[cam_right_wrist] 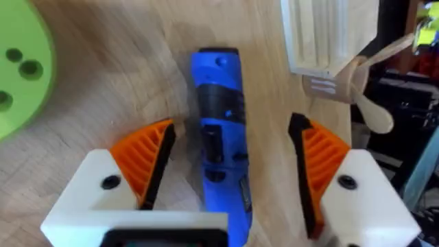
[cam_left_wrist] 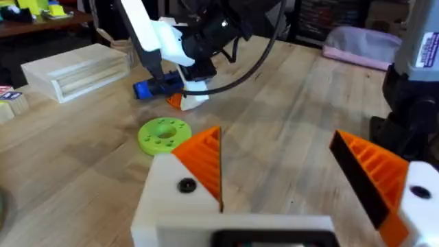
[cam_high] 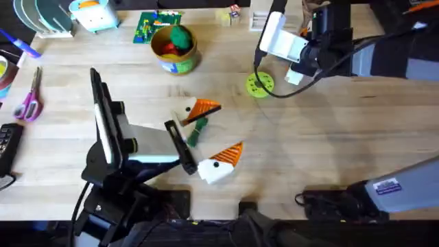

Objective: Pick up the gripper from the table and insert it into the empty holder that is missing its gripper. Then pick up a screw, insert it into the mounting hole, and use the screwdriver to tighten it. Finally, clean up the table by picking up the vegetable and placing it into the bucket.

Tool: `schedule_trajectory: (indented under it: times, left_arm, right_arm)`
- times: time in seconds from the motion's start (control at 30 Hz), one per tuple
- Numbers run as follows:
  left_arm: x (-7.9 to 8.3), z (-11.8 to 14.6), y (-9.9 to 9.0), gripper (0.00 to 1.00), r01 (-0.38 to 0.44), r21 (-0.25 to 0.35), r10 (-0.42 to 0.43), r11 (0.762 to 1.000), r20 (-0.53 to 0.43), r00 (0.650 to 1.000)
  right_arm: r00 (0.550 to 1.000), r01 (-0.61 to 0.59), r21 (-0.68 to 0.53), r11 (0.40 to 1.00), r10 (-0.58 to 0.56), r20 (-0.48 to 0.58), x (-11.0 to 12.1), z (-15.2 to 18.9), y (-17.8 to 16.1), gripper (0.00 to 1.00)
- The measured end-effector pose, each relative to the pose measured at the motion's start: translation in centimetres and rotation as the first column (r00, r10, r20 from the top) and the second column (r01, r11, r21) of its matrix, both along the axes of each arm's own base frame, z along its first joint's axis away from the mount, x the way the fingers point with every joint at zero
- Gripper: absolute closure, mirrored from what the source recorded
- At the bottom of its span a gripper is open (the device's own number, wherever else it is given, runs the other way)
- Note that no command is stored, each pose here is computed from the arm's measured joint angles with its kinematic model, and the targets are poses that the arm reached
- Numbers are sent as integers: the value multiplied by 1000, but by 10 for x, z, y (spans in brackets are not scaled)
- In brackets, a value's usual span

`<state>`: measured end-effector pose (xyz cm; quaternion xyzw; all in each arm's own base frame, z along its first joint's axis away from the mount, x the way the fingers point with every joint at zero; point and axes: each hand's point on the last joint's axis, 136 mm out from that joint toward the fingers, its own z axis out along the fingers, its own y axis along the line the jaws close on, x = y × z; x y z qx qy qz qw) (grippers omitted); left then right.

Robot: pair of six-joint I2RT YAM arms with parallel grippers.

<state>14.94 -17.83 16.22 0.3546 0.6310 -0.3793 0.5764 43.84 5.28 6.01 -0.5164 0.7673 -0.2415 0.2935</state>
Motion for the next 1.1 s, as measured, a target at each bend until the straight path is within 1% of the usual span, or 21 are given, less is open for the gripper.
schedule_trajectory:
  times: [0.2,0.37,0.43,0.53,0.67,0.77,0.8,0.87,0.97,1.0,1.1]
  left_arm:
    - [0,0,0,8,0,0,0,1000,0,1000]
    - [0,0,0,8,0,0,0,1000,0,1000]
    - [0,0,0,8,0,0,0,1000,0,1000]
    - [0,0,0,8,0,0,0,1000,0,1000]
    - [0,0,0,8,-2,0,2,1000,0,1000]
    - [0,0,0,9,-3,0,3,1000,0,1000]
    - [0,0,0,55,-3,-2,3,1000,-3,1000]
    - [0,0,0,351,-3,0,3,1000,0,1000]
    - [1,0,0,848,-4,0,4,1000,0,1000]
    - [1,0,0,912,-5,4,5,1000,9,1000]
    - [1,0,1,459,-8,4,8,1000,8,1000]
  right_arm:
    - [994,112,100,989,-110,-25,-8,-1,-1,15]
    - [978,210,210,955,-205,-46,-19,10,1,16]
    - [968,248,263,932,-246,-40,-24,23,1,14]
    - [949,297,358,885,-316,-6,-30,56,1,12]
    - [914,346,487,802,-405,17,-42,95,-2,10]
    - [891,371,557,743,-454,12,-54,115,-3,12]
    - [887,375,571,730,-461,8,-58,120,-3,12]
    - [887,372,599,709,-461,-5,-67,128,0,12]
    - [904,343,637,690,-427,-24,-80,138,13,8]
    - [912,328,649,687,-409,-29,-83,141,19,10]
    - [940,274,684,676,-338,-43,-93,148,39,11]
